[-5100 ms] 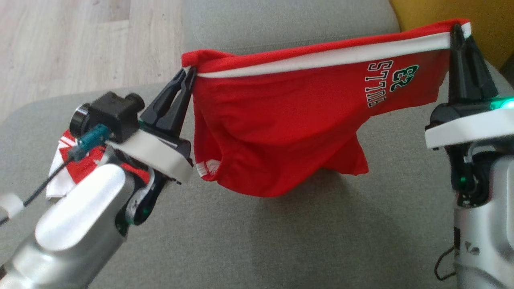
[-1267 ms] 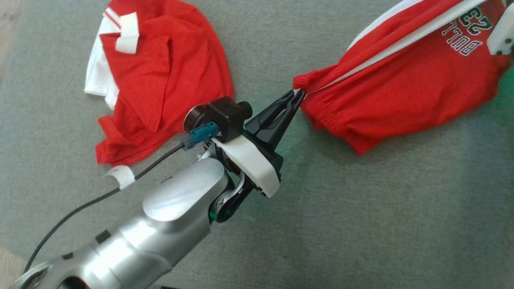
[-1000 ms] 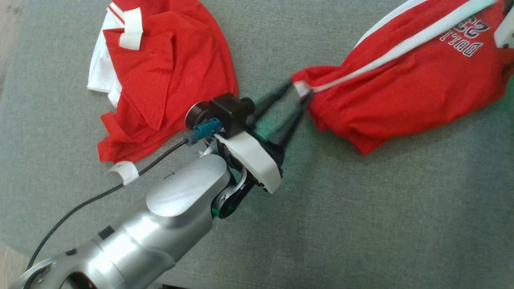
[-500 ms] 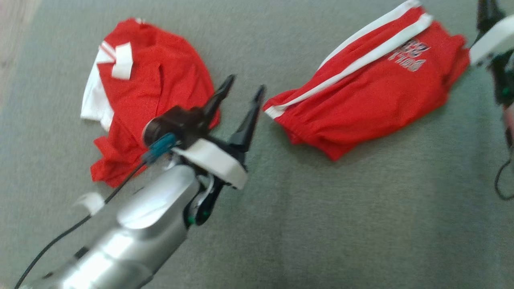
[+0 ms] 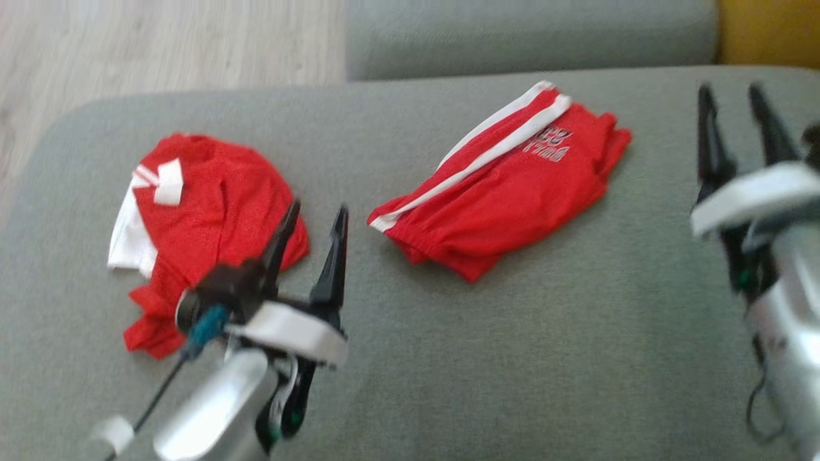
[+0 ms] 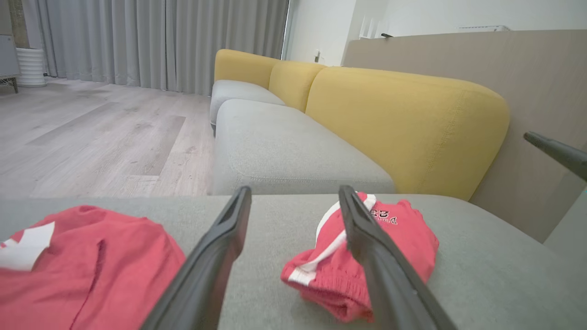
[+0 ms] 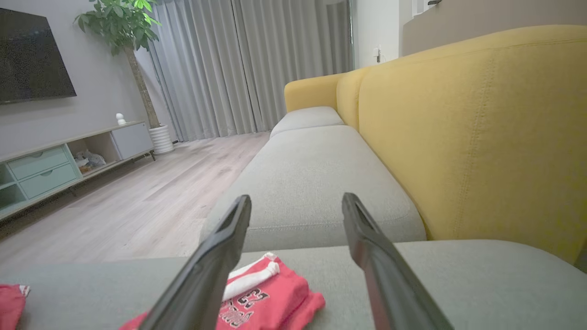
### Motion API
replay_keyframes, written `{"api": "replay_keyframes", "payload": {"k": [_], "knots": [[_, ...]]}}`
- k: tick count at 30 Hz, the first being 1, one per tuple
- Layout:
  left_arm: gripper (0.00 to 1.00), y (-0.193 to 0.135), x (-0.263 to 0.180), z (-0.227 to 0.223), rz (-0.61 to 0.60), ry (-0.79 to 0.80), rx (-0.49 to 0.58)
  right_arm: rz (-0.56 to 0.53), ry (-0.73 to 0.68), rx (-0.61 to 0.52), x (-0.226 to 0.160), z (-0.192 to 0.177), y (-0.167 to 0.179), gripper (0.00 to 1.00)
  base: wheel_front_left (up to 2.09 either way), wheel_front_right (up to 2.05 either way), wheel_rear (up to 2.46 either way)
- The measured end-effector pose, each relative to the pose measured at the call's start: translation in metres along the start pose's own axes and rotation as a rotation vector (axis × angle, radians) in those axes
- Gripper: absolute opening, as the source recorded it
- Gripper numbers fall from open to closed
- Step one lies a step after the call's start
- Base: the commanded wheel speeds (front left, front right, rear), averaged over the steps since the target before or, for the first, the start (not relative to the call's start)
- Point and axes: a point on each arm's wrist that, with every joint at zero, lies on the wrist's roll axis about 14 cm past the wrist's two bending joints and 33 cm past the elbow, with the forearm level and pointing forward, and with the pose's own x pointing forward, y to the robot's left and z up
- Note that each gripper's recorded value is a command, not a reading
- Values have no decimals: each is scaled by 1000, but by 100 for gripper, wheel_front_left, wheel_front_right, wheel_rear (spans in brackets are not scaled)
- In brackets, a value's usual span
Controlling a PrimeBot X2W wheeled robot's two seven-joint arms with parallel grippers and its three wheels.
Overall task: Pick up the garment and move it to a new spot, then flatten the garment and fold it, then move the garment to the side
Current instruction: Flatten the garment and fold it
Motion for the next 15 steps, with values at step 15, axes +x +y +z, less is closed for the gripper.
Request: {"api": "replay_keyframes", "payload": {"k": [15], "knots": [[100,7,-41,-36,91,45,-54,-129,49,105,-103,-61,13,100,0,0,0]]}}
